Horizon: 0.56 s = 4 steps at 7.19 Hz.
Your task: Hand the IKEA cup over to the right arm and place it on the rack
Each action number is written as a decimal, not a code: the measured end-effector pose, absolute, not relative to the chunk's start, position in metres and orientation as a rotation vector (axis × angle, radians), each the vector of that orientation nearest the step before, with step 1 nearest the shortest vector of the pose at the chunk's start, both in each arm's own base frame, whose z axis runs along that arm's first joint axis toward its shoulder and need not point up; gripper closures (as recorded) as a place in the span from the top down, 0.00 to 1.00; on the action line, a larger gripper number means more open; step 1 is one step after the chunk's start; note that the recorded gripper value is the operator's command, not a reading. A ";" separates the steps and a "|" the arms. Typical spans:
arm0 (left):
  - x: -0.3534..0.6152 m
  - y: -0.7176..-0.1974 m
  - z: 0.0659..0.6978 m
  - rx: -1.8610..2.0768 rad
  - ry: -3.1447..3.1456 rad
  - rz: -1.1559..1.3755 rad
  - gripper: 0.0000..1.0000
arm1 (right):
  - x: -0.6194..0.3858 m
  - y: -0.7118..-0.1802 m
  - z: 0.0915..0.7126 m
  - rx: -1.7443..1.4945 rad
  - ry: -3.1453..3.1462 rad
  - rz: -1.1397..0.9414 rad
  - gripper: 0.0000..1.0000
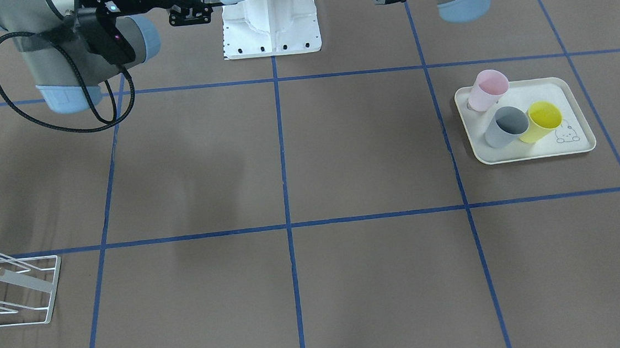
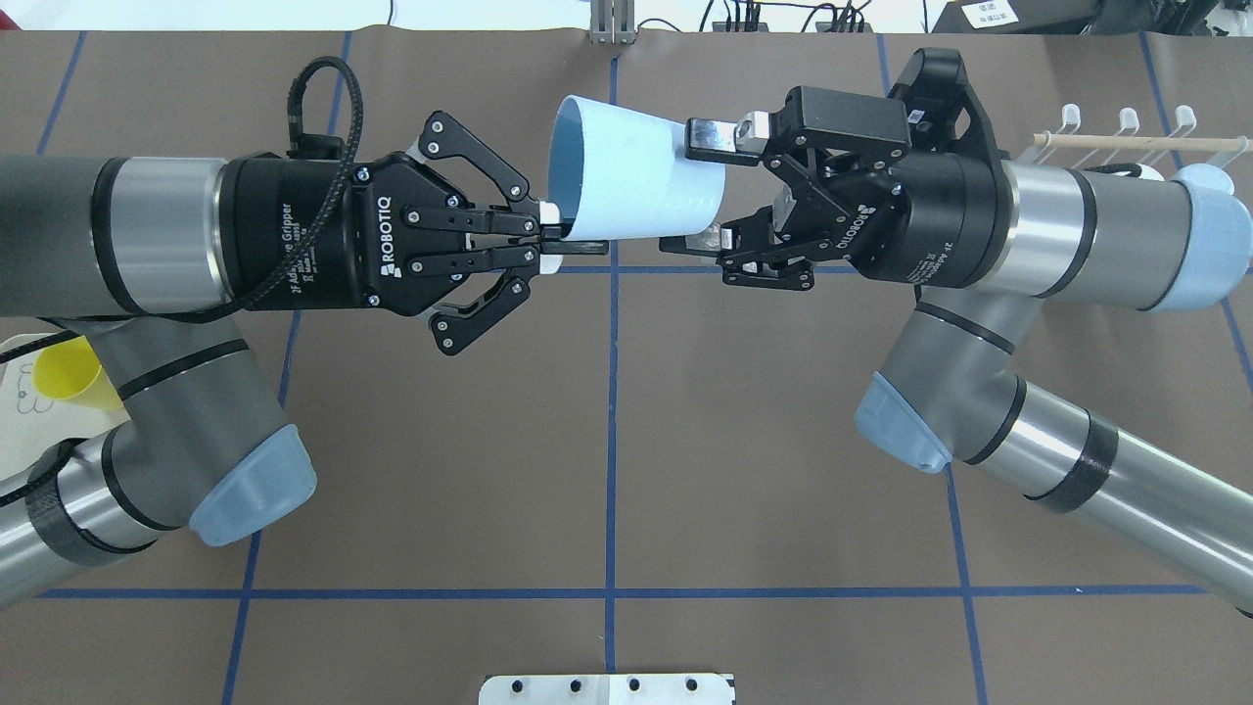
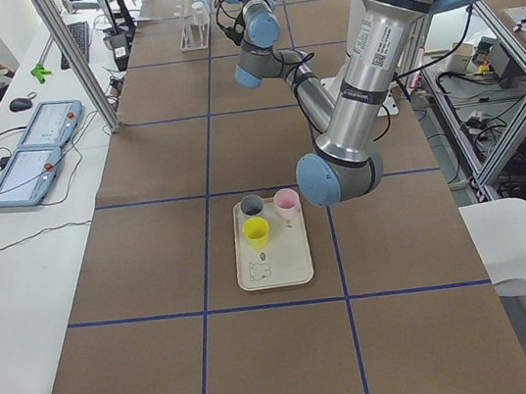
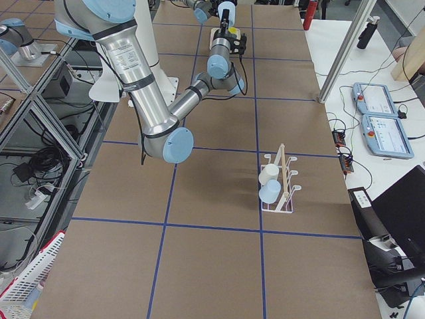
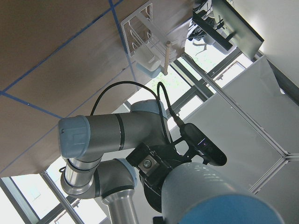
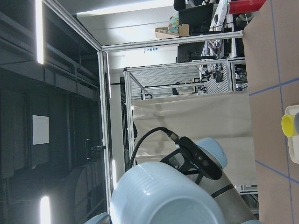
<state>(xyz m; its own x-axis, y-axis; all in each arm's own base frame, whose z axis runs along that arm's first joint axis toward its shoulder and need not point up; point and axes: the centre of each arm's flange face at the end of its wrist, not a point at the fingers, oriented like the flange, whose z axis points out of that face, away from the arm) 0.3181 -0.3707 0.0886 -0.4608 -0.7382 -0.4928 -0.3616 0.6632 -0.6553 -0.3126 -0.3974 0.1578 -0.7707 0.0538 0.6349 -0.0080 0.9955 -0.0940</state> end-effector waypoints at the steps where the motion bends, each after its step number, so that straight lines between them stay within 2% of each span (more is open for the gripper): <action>1: 0.319 -0.370 0.088 -0.850 2.079 -0.601 0.00 | -0.313 -0.397 0.158 -0.032 -2.448 0.119 0.72; 3: 0.320 -0.369 0.089 -0.853 2.078 -0.600 0.00 | -0.313 -0.397 0.159 -0.032 -2.448 0.120 0.53; 4: 0.320 -0.369 0.089 -0.853 2.077 -0.599 0.53 | -0.312 -0.397 0.159 -0.032 -2.449 0.118 0.48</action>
<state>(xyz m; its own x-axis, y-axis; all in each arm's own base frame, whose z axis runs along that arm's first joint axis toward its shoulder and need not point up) 0.3203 -0.3693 0.0887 -0.4571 -0.7407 -0.4923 -0.3647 0.6609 -0.6559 -0.3124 -0.3972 0.1588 -0.7713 0.0534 0.6342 -0.0079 0.9956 -0.0933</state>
